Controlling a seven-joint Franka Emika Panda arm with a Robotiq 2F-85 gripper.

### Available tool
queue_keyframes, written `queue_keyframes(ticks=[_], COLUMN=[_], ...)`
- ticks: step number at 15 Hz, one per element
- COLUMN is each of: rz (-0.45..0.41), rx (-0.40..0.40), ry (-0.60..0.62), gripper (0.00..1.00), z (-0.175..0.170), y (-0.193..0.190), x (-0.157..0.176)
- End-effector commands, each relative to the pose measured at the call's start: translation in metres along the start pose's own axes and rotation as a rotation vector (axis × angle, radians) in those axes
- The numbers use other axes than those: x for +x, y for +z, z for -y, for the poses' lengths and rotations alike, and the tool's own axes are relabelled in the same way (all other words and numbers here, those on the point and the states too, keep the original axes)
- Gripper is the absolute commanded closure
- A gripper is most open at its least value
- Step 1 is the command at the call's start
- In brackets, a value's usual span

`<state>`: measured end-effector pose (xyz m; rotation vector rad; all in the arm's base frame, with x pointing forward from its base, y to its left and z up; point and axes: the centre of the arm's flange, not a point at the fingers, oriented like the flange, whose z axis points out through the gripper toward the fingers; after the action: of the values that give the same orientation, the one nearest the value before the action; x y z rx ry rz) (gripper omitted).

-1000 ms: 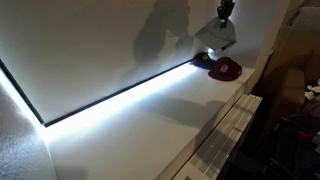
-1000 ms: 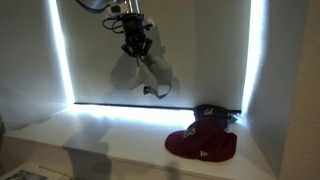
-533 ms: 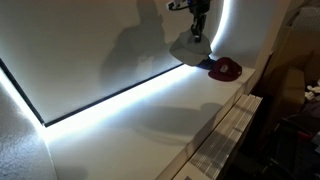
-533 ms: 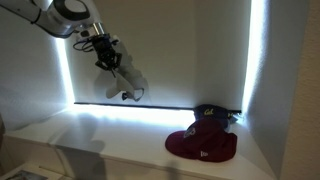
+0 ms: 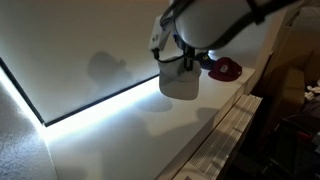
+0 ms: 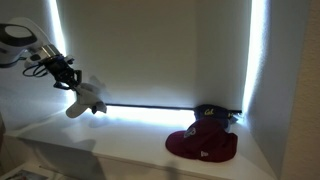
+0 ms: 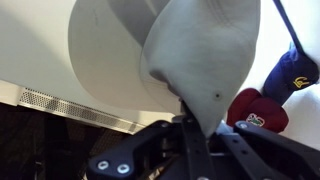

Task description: Move the light grey cap to the left side of the windowsill

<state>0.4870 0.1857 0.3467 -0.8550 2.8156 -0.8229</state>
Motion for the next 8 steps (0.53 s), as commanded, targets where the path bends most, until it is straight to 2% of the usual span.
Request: queue_keyframes(ticks=[1, 2, 5, 8], rz=[0.010, 0.037, 0.209, 0.260], rx=[0.091, 0.092, 0.026, -0.006], ry=[-0.078, -0.085, -0.029, -0.023], gripper=[0.99, 0.99, 0.99, 0.99], z=[-0.056, -0.065, -0.077, -0.077], y=[-0.004, -0.005, -0.017, -0.026], x=[0.011, 0.011, 0.010, -0.011])
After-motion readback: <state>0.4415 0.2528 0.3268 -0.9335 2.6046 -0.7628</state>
